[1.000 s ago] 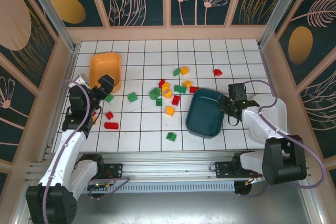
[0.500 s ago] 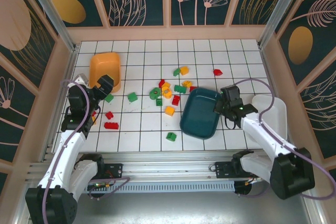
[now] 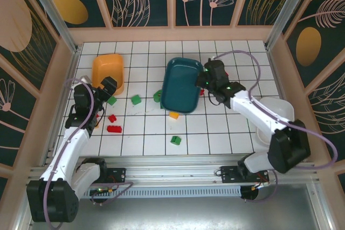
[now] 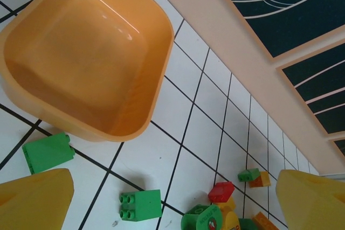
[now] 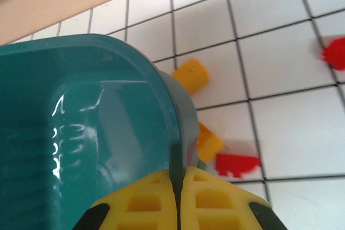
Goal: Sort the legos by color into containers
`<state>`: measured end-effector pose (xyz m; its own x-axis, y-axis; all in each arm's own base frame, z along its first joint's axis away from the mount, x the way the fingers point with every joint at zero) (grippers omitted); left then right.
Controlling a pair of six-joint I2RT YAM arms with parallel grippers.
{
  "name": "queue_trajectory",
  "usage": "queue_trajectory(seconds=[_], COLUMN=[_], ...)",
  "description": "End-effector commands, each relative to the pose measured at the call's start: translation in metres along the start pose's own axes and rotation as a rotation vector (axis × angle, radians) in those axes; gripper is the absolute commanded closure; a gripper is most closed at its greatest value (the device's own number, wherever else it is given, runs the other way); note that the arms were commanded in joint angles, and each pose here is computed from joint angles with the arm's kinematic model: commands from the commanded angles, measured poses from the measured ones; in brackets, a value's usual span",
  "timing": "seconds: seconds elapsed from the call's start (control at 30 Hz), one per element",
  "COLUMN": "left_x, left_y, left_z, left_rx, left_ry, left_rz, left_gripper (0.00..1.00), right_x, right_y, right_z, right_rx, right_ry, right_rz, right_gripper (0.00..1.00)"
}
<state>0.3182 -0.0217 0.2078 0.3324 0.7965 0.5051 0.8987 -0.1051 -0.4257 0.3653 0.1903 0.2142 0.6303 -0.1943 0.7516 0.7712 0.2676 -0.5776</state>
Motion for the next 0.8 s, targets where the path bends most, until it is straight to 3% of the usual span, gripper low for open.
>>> queue_trajectory(seconds=[0.0, 0.17, 0.3, 0.77], left_x=[0.008, 0.003, 0.000, -0.004], left_y=[0.001, 0.005, 0.003, 0.006], left_z=[-0.008, -0.004, -0.001, 0.000], left_rx=[0.002, 0.030, 0.035, 0.023], left_ry=[-0.001, 0.028, 0.039, 0.014], left_rz=[-0.009, 0.027, 0.035, 0.050], left_gripper=[0.04, 0.04, 0.04, 0.04], right_x=[0.051, 0.058, 0.061, 0.024], right_y=[0.048, 0.112, 0.126, 0.208], right_z=[0.074, 0.123, 0.148, 0.163], right_rx=[0.152, 0.222, 0.252, 0.246], right_ry=[0.009, -0.008, -0.005, -0.045], right_rz=[-0.101, -0.043, -0.035, 0.096], right_gripper=[1.00, 1.00, 1.00, 1.00])
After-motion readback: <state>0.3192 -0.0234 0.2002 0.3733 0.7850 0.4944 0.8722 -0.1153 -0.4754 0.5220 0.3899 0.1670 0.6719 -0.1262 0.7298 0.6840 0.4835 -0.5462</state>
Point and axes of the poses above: each hand's point on the last joint's axis, 136 mm out from that joint toward the fingers, its own y axis out along the fingers, its own z axis along the line the jaws close on, x = y × z, the point moved 2 cm from there along -y, back along the fingers, and after that the axes turned 5 degrees about -y, right-handed, at the moved point
